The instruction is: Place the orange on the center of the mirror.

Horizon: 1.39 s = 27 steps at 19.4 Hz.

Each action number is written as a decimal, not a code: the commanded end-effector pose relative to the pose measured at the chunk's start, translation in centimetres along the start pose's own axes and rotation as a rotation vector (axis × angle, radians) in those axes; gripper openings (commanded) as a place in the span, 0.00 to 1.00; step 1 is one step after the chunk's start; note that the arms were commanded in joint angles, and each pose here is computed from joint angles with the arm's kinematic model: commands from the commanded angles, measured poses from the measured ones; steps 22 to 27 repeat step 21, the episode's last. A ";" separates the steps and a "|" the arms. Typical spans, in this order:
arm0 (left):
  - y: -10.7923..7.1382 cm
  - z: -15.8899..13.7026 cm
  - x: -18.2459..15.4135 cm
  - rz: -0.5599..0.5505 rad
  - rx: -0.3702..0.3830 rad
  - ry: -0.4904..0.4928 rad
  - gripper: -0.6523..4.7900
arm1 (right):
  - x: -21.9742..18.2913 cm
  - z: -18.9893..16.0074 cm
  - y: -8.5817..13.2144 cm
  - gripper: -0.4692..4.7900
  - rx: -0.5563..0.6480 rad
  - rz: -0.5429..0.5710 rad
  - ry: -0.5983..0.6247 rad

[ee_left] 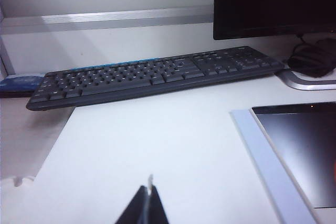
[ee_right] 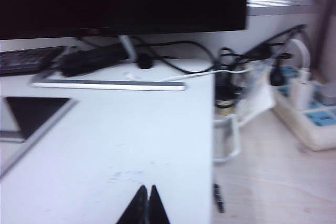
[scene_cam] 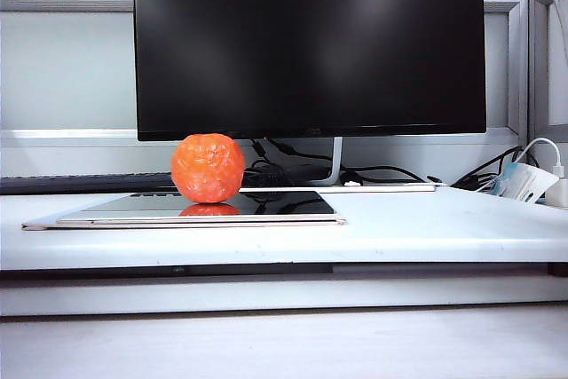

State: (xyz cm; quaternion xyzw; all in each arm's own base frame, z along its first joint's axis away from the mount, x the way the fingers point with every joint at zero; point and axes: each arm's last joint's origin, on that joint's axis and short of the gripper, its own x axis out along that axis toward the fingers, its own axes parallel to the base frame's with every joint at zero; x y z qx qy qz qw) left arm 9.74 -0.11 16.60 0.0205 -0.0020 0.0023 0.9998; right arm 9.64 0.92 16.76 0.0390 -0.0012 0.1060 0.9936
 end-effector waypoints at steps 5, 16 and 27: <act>0.0 0.1 0.0 -0.001 0.004 -0.010 0.11 | 0.0 0.0 -0.1 0.08 -0.005 -0.016 -0.024; 0.0 0.1 0.0 -0.001 0.004 -0.010 0.11 | 0.0 0.0 0.0 0.08 -0.005 -0.006 -0.021; 0.0 0.1 0.0 -0.001 0.004 -0.010 0.11 | 0.0 0.0 0.0 0.08 -0.005 -0.006 -0.022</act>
